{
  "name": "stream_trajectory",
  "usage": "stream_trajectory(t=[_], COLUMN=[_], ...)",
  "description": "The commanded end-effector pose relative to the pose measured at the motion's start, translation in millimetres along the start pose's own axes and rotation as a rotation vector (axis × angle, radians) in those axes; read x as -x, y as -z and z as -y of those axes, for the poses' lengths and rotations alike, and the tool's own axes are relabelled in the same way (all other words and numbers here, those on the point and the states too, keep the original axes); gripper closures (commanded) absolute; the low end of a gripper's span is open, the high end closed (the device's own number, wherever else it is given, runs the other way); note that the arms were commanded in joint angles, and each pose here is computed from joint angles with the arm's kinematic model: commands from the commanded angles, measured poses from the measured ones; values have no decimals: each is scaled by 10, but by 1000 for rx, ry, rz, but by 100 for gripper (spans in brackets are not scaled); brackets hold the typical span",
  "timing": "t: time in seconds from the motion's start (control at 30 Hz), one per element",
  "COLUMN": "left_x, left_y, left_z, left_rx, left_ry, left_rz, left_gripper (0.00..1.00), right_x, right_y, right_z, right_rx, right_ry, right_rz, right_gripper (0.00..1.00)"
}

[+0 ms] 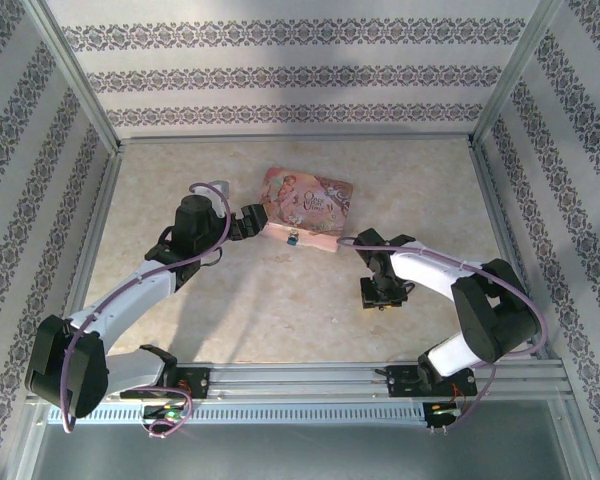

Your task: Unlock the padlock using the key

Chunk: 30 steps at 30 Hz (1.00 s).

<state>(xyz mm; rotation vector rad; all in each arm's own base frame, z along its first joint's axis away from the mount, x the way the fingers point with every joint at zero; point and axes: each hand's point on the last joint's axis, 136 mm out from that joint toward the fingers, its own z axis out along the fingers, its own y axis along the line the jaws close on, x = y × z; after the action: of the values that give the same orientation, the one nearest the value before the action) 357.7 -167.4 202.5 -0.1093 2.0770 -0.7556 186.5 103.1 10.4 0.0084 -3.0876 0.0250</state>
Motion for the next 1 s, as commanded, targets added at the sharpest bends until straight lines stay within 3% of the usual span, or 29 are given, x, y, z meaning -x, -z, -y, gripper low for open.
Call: stream_trajectory(t=[0.0, 0.3, 0.57, 0.97], left_x=[147, 156, 173, 178], left_y=[14, 0, 9, 13], left_z=[145, 154, 164, 168], left_rx=[-30, -33, -34, -34], left_ry=[-33, -34, -36, -39], left_rz=[39, 37, 40, 40], left_gripper=[1, 1, 1, 1], right_x=[-125, -236, -281, -309], right_y=[-48, -46, -51, 67], right_z=[12, 3, 63, 105], right_rx=[-31, -31, -47, -31], right_ry=[2, 4, -7, -36], right_rz=[-51, -77, -73, -48], right_gripper=[58, 59, 68, 68])
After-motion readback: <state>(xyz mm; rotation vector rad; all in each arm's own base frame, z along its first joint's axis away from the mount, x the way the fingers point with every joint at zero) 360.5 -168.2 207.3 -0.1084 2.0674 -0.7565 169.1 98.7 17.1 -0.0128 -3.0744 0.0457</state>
